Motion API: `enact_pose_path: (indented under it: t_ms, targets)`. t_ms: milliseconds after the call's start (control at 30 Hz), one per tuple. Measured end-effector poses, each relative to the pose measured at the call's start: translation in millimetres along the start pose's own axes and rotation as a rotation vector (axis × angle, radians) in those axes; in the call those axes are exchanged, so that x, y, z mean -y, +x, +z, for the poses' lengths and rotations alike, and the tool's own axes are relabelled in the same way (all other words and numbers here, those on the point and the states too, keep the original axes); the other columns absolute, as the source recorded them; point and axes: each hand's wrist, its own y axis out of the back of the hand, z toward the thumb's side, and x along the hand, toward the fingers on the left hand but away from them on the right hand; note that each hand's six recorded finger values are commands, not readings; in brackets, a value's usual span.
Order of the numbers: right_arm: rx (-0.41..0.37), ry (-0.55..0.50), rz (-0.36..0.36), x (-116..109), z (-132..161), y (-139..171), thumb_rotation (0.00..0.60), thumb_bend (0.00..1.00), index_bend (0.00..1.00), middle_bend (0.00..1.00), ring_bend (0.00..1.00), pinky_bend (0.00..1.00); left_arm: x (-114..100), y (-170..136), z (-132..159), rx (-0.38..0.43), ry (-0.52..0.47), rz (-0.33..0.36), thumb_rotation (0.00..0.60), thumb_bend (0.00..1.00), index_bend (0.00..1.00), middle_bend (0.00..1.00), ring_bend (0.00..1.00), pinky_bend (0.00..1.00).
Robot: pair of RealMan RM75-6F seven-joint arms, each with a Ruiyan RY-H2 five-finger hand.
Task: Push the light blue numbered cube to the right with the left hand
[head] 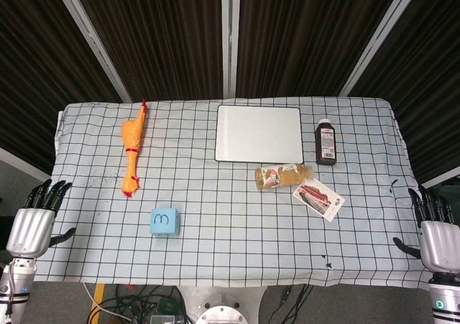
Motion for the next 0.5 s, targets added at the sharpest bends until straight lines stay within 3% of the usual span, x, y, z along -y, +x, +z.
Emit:
enact_pose_path:
  t_ms: [367, 500]
  targets:
    - [0.011, -0.006, -0.014, -6.3, -3.6, -2.5, 0.600, 0.00, 0.00, 0.00, 0.00, 0.00, 0.9, -0.5, 5.0, 0.010, -0.015, -0.009, 0.600, 0.00, 0.10, 0.10, 0.03, 0.13]
    - [0.016, -0.020, -0.032, -11.4, -4.1, -3.7, 0.600, 0.00, 0.00, 0.00, 0.00, 0.00, -1.4, 0.9, 7.7, 0.021, 0.003, -0.009, 0.600, 0.05, 0.10, 0.11, 0.03, 0.14]
